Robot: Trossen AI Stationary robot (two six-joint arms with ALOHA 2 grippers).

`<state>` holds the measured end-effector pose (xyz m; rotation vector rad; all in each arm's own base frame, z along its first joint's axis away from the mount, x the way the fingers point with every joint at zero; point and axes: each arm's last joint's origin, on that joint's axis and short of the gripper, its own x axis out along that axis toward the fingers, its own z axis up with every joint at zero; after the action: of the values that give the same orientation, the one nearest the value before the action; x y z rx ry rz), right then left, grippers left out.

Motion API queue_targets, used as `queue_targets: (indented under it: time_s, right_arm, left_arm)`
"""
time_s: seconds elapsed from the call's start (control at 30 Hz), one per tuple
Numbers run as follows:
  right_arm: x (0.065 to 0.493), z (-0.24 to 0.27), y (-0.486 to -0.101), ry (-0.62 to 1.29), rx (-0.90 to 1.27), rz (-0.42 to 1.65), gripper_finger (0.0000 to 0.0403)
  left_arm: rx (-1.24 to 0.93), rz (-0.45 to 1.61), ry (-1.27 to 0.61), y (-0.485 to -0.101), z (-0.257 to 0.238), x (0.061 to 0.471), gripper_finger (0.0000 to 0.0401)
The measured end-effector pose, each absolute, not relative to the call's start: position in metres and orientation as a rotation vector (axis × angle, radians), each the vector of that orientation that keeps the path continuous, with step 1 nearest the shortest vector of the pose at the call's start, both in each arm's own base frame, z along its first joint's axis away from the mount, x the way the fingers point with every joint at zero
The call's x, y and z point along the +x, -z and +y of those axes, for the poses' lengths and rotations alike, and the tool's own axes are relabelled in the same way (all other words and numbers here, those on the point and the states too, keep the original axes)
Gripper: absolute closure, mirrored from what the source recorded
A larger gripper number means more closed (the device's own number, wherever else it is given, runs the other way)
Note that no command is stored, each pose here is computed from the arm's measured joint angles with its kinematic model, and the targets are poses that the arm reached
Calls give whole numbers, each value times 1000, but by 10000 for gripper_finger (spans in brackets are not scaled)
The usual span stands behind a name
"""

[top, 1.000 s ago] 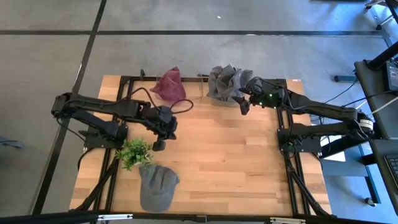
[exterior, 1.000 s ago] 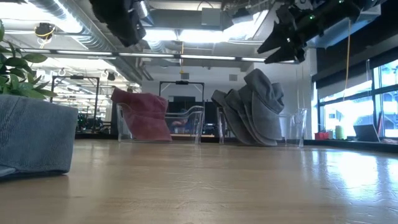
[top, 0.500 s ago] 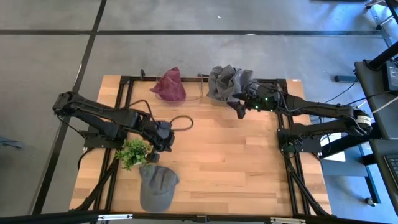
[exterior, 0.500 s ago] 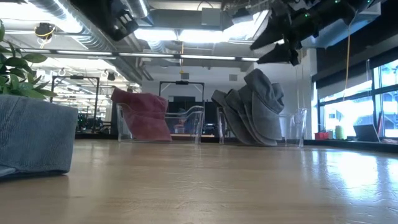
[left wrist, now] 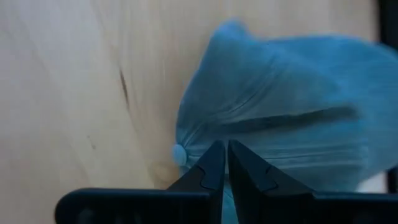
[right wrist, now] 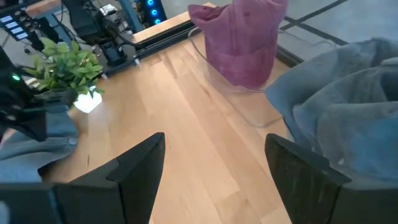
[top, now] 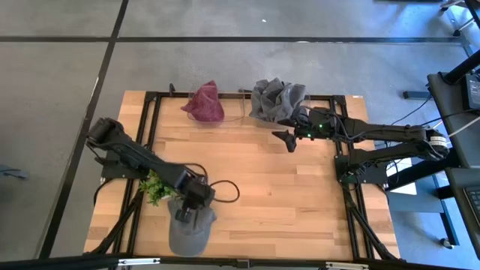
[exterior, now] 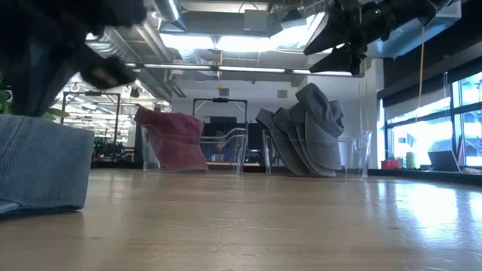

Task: Pick & Place hat
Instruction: Put the gray cap into the right transparent bin

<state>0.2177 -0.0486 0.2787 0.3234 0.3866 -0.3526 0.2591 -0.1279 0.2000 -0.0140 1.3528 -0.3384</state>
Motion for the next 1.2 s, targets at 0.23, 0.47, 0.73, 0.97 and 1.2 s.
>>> queue_targets:
  time_s: [0.23, 0.47, 0.73, 0.97, 1.2]
  right_arm:
    - [218, -46, -278, 338, 311, 393, 125]
    - [218, -46, -278, 335, 295, 400, 125]
    - [221, -47, -274, 357, 270, 419, 125]
    - [228, -48, -265, 363, 267, 464, 125]
    - [234, -49, -259, 365, 269, 479, 125]
  left_arm:
    - [-114, 1501, 291, -171, -142, 262, 385]
    - [-160, 1511, 239, -172, -145, 259, 373]
    - [-101, 1519, 90, -180, -139, 249, 286]
    - [-155, 1561, 98, -180, -145, 244, 209]
    - [-210, 1596, 126, -181, -149, 241, 182]
